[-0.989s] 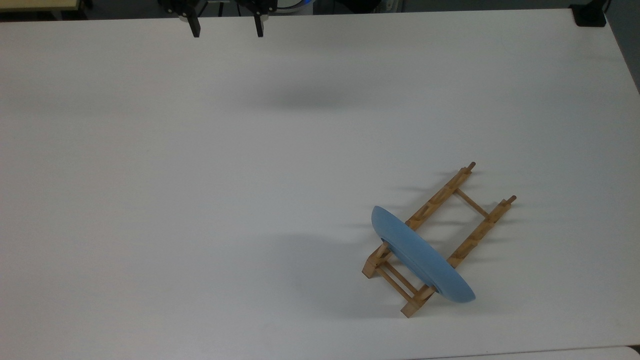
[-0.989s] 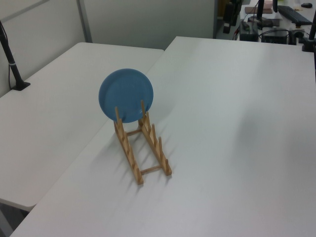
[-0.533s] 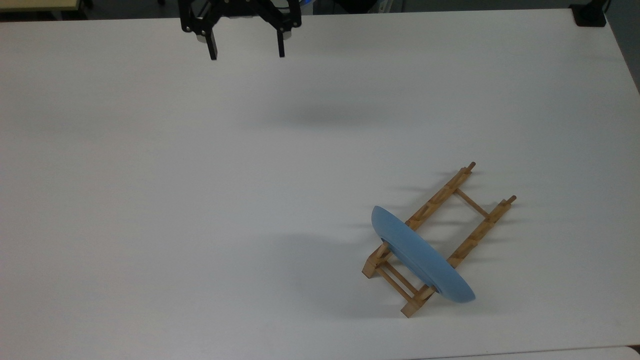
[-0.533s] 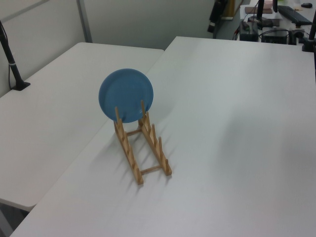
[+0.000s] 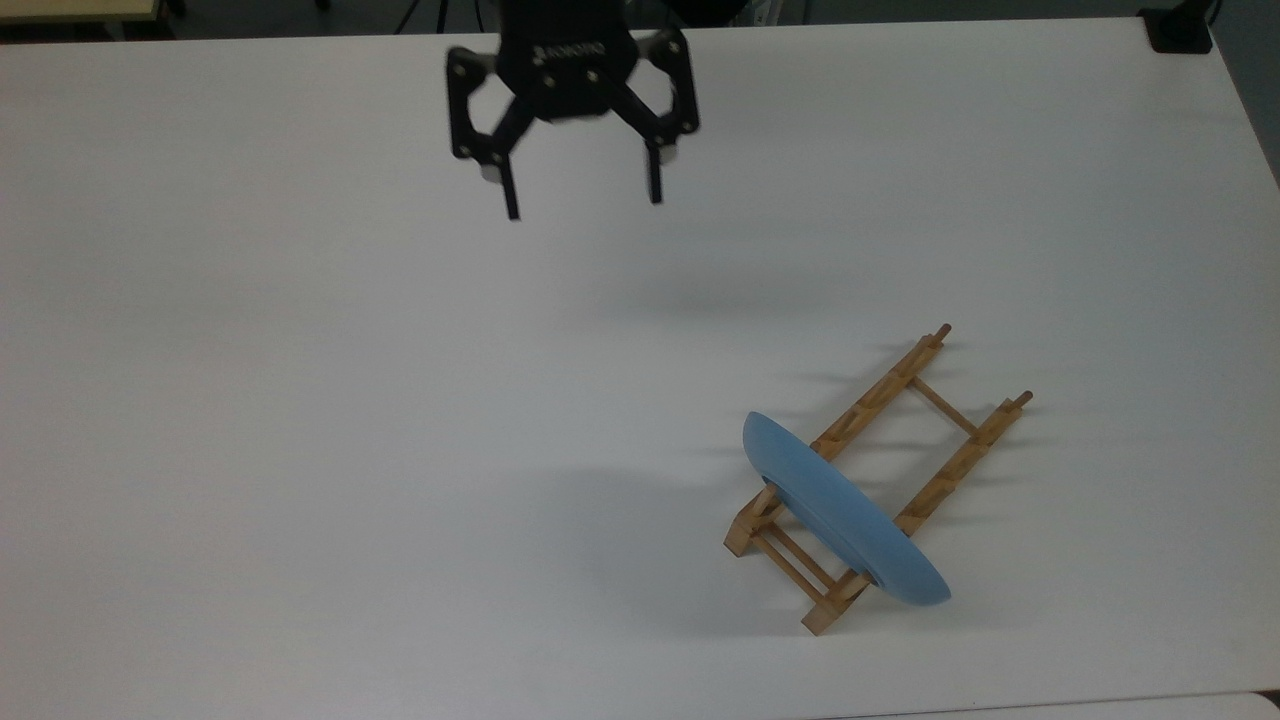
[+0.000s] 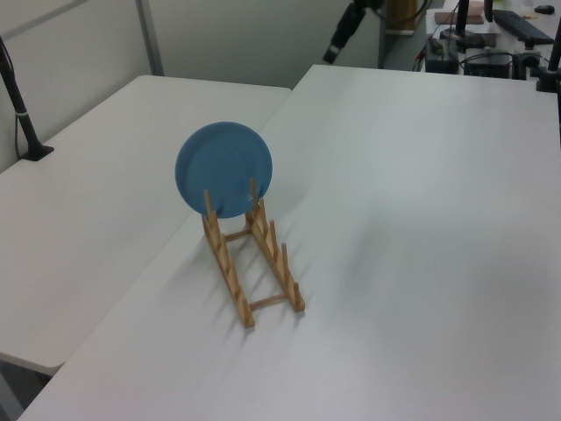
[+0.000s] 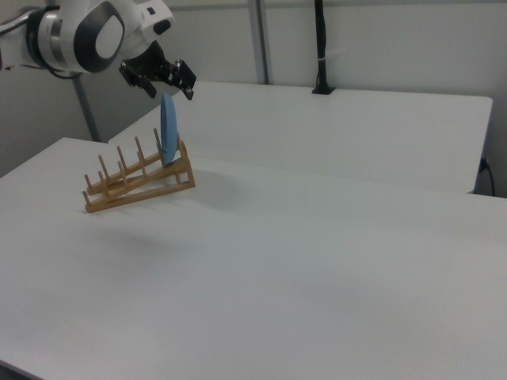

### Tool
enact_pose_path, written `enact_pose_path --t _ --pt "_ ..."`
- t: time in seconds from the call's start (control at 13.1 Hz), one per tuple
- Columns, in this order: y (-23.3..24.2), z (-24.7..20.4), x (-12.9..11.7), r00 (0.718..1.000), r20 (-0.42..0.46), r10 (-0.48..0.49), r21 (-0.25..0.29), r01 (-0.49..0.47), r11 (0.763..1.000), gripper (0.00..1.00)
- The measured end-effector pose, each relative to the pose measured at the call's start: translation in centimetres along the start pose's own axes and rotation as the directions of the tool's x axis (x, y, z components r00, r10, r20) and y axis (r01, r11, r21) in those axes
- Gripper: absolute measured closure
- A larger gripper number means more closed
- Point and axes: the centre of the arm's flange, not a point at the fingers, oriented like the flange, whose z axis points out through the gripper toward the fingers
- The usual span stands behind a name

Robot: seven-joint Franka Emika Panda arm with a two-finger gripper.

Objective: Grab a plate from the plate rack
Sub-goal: 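Open the gripper and move it down toward the blue plate's rim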

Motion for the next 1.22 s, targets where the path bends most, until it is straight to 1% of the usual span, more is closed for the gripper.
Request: enact_pose_path --t 0.08,0.3,0.61,0.76,0.99,1.14,1.22 --pt "-0.8 0.8 0.3 1.000 -0.022 -0.014 0.003 0.014 1.000 0.00" --pt "-4.0 4.3 1.2 0.991 -0.125 -0.053 0.020 0.056 0.998 0.00" --pt "-7.5 9.0 1.2 0.980 -0.199 -0.029 0.023 0.034 0.999 0.00" --pt "-8.7 11.3 0.8 0.978 -0.207 -0.005 0.024 0.011 1.000 0.00" --pt "-8.9 13.1 0.6 0.970 -0.241 0.031 0.039 -0.022 0.999 0.05" --pt "-9.0 14.6 0.2 0.969 -0.243 0.045 0.048 -0.034 0.998 0.08" --pt "-9.0 15.1 0.1 0.969 -0.243 0.046 0.049 -0.035 0.998 0.08"
